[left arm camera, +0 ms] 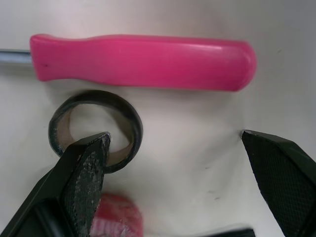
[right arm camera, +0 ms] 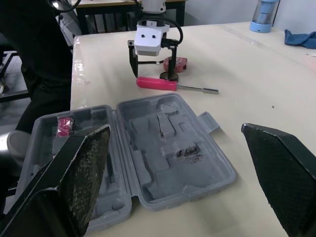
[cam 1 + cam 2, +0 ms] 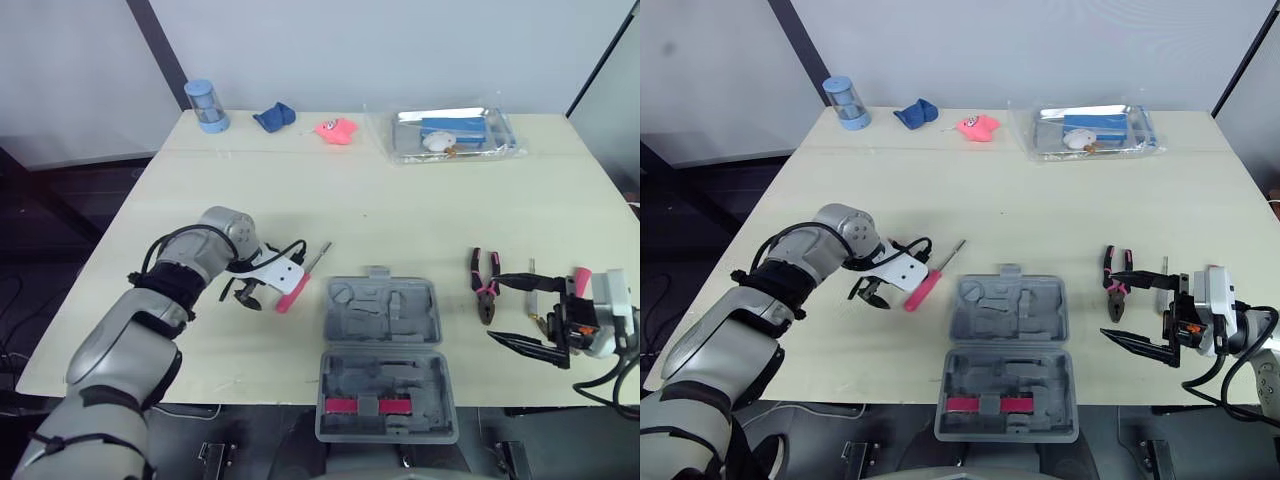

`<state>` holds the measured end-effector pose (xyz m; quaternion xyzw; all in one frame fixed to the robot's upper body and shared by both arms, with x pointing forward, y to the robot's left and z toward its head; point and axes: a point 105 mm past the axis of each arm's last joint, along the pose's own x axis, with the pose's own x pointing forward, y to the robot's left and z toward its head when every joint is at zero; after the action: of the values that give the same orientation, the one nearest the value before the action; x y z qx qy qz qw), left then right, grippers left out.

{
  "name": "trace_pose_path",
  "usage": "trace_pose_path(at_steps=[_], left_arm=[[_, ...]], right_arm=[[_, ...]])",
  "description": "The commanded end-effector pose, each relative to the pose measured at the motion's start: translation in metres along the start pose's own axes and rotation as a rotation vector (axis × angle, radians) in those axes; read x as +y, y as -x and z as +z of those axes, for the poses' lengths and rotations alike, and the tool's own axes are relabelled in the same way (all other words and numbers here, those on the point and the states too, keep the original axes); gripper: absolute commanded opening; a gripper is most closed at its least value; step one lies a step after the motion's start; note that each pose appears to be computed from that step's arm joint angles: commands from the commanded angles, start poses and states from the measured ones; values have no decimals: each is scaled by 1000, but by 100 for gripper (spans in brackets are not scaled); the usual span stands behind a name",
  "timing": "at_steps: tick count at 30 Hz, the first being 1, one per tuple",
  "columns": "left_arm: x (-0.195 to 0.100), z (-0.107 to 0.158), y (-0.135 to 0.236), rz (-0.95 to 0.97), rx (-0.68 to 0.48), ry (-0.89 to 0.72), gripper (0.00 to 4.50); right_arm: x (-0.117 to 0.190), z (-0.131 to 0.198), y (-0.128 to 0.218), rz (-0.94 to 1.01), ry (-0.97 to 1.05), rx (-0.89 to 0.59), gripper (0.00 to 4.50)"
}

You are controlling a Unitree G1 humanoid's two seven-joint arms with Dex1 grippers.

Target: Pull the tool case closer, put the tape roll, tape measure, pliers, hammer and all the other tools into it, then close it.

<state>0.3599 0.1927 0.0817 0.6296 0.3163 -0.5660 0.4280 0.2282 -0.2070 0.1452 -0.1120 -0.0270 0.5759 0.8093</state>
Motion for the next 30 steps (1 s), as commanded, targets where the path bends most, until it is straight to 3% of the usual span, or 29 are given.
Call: trace_pose_path(at_steps=[1,11,19,25,30], left_arm=[[6,3,-6,15,12,-54,400],[5,-5,-4,-17,46,-85,9],[7,-4,43,-17,32,-21,9],[11,27,68,68,-96,35,9],[11,63,67,46,-271,109,9]], right_arm=[[0,10,2,-2,47,-16,450],[8,8,1,22,38,-15,450],[7,7,2,18,34,-15,450],[3,7,4,12,33,-15,450],[-1,6,12,-7,35,0,450]])
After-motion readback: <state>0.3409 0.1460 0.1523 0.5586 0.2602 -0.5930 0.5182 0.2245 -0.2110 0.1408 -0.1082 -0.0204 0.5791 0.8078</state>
